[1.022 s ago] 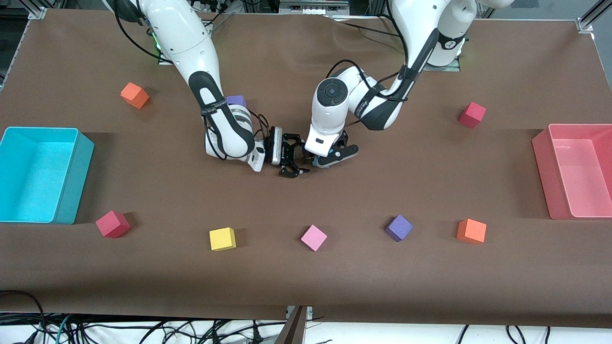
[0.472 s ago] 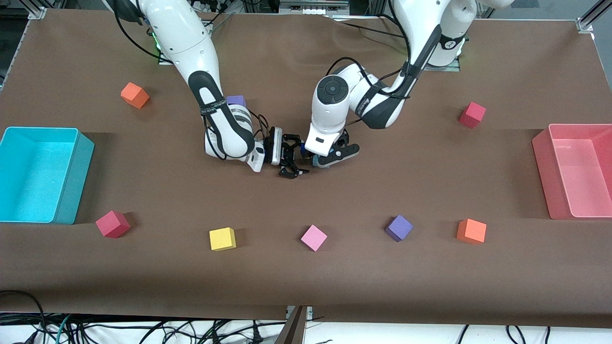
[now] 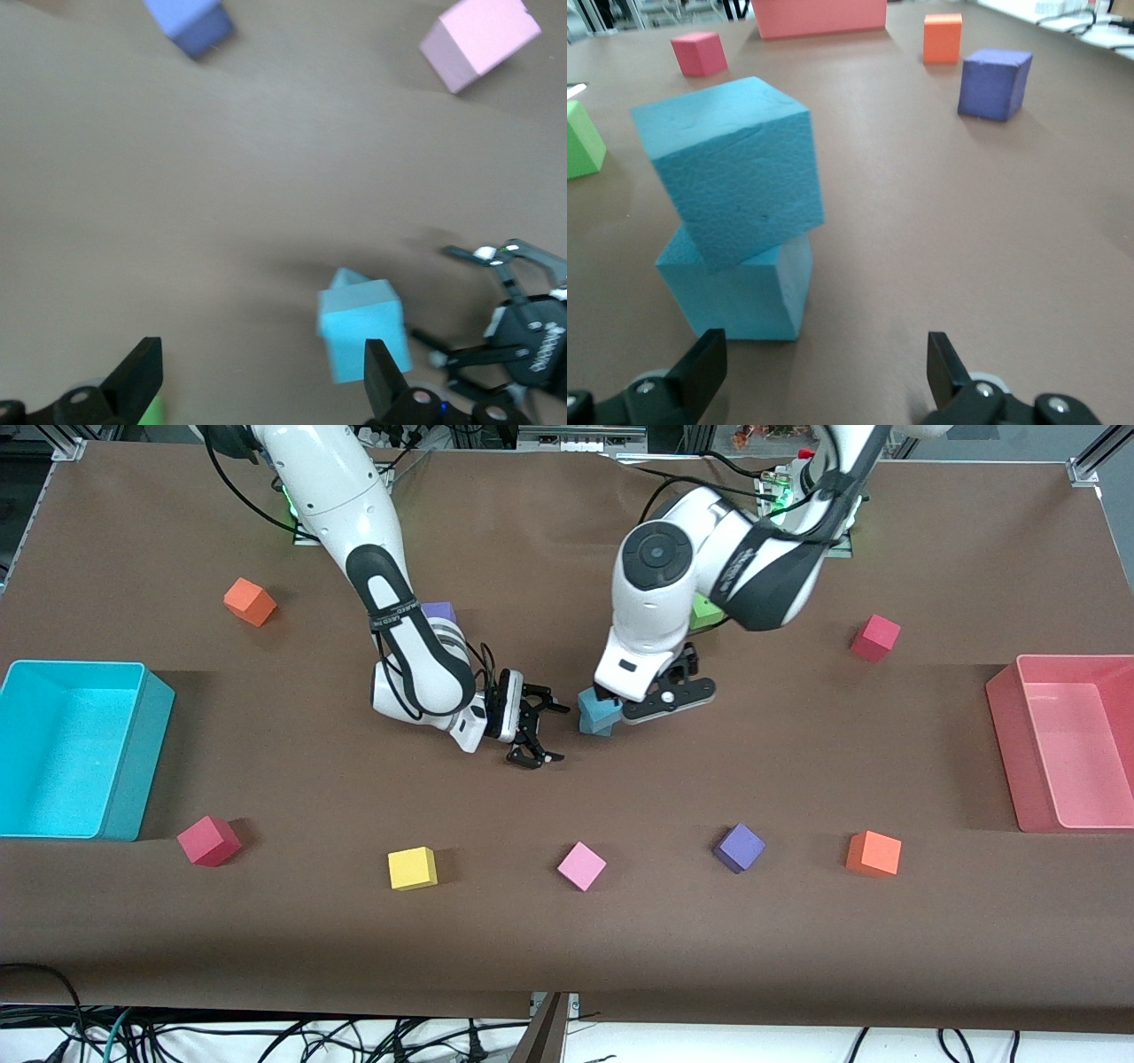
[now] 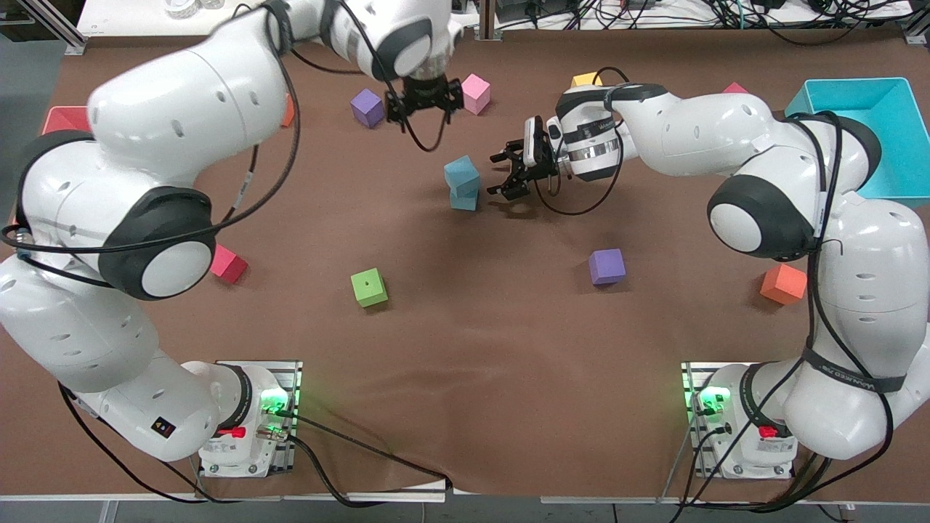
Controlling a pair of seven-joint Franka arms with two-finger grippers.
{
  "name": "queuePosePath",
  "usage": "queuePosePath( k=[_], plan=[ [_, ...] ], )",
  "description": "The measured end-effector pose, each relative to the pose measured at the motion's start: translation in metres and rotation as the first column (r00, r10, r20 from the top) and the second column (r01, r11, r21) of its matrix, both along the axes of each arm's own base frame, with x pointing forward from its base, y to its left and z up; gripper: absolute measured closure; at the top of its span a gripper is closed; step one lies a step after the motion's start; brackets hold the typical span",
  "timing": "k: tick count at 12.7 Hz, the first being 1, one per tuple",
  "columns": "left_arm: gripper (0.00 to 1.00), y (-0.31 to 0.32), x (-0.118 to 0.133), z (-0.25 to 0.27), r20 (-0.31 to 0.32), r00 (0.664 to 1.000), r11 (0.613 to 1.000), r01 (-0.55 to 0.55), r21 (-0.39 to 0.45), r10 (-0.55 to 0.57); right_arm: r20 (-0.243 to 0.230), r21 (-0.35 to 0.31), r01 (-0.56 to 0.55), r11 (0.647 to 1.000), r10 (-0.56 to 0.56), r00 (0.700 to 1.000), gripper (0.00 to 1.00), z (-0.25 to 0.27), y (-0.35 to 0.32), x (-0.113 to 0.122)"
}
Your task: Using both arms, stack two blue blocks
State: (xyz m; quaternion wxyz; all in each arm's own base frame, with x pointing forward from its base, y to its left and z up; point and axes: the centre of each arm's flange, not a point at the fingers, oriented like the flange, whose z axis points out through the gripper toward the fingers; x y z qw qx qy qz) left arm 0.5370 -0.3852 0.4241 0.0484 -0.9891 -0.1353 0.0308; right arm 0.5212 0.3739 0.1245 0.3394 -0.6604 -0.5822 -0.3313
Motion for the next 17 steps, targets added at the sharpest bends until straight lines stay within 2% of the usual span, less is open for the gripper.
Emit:
queuePosePath(
  k=[3, 4, 7, 9, 11, 13, 14, 16, 17],
  plan=[
    [0.0, 0.068, 0.029, 0.045, -0.104, 0.994, 0.999, 0.024, 0.046, -0.019, -0.038, -0.106, -0.033, 0.994, 0.029, 0.999, 0.0, 0.029, -0.004, 0.014],
    [0.0, 0.09, 0.039, 0.056, -0.122, 0.992, 0.998, 0.038, 0.043, -0.032, -0.054, -0.145, -0.037, 0.989, 0.03, 0.998, 0.0, 0.04, -0.008, 0.02],
    [0.0, 0.14, 0.064, 0.09, -0.095, 0.988, 0.993, 0.122, -0.004, -0.122, -0.119, -0.264, -0.003, 0.964, -0.029, 0.993, 0.0, 0.077, -0.019, 0.04],
    [0.0, 0.178, 0.073, 0.113, -0.071, 0.979, 0.981, 0.192, -0.03, -0.193, -0.16, -0.363, 0.039, 0.931, -0.103, 0.982, 0.0, 0.109, -0.023, 0.057],
    [0.0, 0.225, 0.076, 0.138, -0.057, 0.964, 0.966, 0.256, -0.049, -0.258, -0.216, -0.455, 0.077, 0.887, -0.194, 0.957, 0.0, 0.149, -0.026, 0.079],
    [0.0, 0.264, 0.071, 0.163, -0.042, 0.961, 0.962, 0.27, -0.052, -0.272, -0.241, -0.548, 0.155, 0.822, -0.332, 0.912, 0.0, 0.191, -0.027, 0.099],
    [0.0, 0.278, 0.065, 0.175, -0.031, 0.961, 0.961, 0.272, -0.055, -0.274, -0.244, -0.592, 0.204, 0.78, -0.414, 0.877, 0.0, 0.207, -0.028, 0.105],
    [0.0, 0.304, 0.055, 0.189, -0.001, 0.954, 0.951, 0.299, -0.073, -0.3, -0.276, -0.651, 0.264, 0.712, -0.545, 0.792, 0.0, 0.216, -0.041, 0.113],
    [0.0, 0.318, 0.05, 0.19, 0.037, 0.953, 0.951, 0.302, -0.071, -0.3, -0.293, -0.672, 0.297, 0.679, -0.612, 0.735, 0.0, 0.216, -0.058, 0.12]
  ],
)
